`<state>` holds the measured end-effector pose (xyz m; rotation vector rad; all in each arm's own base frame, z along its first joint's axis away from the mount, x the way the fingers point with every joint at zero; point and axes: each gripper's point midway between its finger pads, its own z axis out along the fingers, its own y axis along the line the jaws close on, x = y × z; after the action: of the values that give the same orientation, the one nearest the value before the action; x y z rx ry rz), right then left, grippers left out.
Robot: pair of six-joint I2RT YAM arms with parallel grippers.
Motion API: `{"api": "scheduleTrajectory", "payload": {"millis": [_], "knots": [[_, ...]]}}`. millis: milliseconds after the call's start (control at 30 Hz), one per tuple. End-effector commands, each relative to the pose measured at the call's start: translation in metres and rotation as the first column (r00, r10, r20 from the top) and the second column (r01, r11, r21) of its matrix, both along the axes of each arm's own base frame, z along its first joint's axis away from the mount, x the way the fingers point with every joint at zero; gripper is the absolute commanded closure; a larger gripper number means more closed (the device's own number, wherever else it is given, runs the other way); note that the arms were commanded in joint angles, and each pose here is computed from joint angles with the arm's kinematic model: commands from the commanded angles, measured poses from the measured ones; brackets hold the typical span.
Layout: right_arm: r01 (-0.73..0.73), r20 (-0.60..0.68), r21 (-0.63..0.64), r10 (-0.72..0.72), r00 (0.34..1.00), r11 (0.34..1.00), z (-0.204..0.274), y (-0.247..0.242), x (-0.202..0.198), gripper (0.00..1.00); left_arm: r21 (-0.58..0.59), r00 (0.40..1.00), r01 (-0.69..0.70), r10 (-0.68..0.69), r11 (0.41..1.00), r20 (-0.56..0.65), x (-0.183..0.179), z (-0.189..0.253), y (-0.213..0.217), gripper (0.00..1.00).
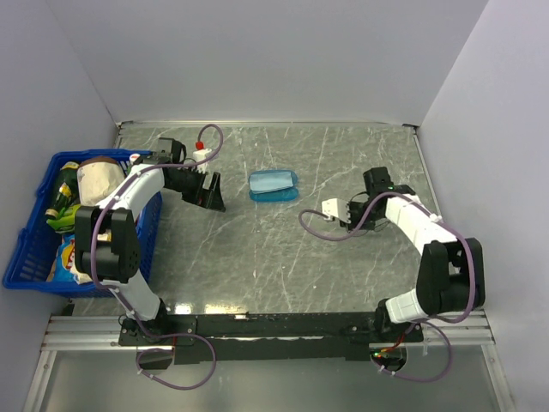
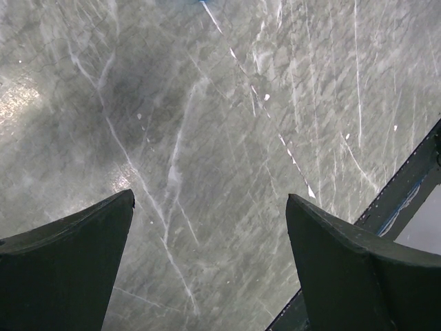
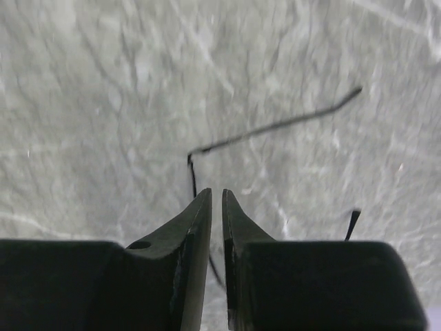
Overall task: Organize the sunglasses
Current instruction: Adjust the sunglasses at the corner of the board, then pick up the sunglasses from the corner of the board.
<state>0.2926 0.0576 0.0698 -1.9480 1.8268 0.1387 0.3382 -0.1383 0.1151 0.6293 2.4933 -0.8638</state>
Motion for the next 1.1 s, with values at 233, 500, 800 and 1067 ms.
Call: {"api": "scheduleTrajectory", "payload": {"millis": [233,500,800,1067], "knots": [[0.065,0.042,0.068,-0.068,0.997,0.996,0.035,0.019,0.028,0.59,-0.039,0.999,0.019,-0.018,0.999,0.028,0.000,0.008,-0.004,0.03],[0.013,0.044,-0.056,-0.010,0.999,0.998,0.033,-0.028,0.011,0.48,-0.036,1.000,0.019,-0.019,0.999,0.025,0.000,0.007,-0.004,0.03],[0.049,-0.003,-0.103,-0.049,0.999,0.993,0.009,-0.056,0.006,0.48,-0.033,0.999,0.008,-0.007,0.999,0.036,0.001,0.008,-0.003,0.04],[0.058,-0.069,-0.123,-0.066,0.995,0.991,-0.012,-0.062,0.006,0.52,-0.025,0.999,0.001,-0.001,1.000,0.035,0.002,0.007,-0.002,0.04]]}}
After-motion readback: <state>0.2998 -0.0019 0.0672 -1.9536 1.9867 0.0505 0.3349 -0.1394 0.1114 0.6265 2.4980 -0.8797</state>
